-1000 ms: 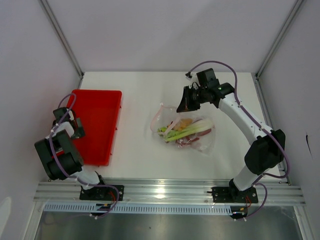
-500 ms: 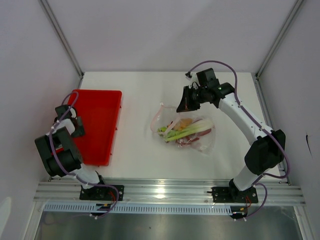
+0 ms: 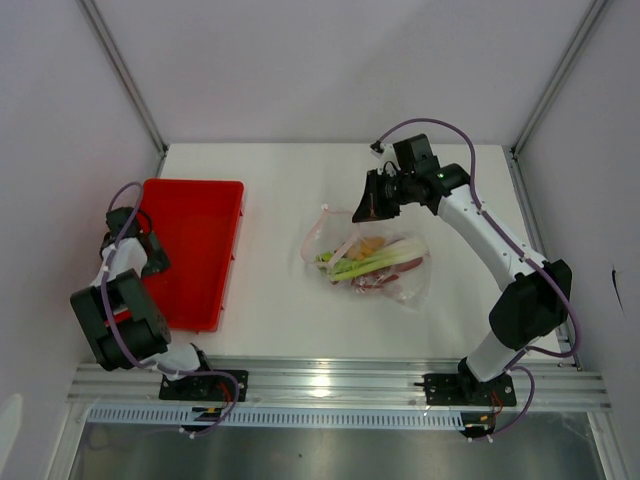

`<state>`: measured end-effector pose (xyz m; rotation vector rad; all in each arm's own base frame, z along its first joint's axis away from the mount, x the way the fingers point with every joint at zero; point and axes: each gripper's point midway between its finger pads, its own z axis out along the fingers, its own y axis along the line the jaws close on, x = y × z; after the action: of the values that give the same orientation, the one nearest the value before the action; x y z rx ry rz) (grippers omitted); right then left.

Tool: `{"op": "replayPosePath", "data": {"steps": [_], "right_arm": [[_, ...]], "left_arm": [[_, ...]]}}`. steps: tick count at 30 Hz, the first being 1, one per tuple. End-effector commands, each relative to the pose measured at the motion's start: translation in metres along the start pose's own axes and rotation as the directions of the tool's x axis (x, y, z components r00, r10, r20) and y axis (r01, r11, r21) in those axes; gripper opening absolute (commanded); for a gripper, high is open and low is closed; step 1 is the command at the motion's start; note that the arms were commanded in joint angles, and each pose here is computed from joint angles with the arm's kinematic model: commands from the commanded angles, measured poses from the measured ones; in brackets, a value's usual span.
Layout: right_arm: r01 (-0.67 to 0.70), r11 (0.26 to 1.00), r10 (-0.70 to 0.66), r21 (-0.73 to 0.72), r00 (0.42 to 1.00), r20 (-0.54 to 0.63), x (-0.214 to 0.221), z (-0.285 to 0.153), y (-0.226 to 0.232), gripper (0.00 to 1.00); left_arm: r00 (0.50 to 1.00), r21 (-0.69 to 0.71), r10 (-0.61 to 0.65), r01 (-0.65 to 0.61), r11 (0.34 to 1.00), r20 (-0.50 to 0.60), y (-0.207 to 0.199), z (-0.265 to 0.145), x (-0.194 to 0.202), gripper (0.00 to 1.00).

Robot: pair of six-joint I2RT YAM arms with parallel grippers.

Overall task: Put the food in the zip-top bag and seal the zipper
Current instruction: Pick up the fake vegetable from the bin.

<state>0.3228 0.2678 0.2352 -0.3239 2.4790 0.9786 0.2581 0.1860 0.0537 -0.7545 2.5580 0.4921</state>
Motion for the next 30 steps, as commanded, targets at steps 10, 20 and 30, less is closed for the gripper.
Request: {"op": "replayPosePath", "data": {"steps": [10,20,30], "right_arm": [[0.029,0.998,-0.027,-0.047,0.998,0.056,-0.017,-0.016,0.020,0.00],[0.029,0.998,-0.025,-0.063,0.998,0.057,-0.020,-0.015,0.025,0.00],[0.036,0.997,-0.032,-0.068,0.998,0.062,-0.024,-0.014,0.027,0.00]], "left_arm": [[0.930,-0.063,-0.364,0.360,0.931,-0.049,-0.003,-0.009,0.022,0.83],[0.896,-0.100,-0.438,0.431,0.897,-0.070,0.007,-0.003,0.054,0.83],[0.918,-0.082,-0.397,0.396,0.915,0.002,0.016,-0.018,0.025,0.83]]}}
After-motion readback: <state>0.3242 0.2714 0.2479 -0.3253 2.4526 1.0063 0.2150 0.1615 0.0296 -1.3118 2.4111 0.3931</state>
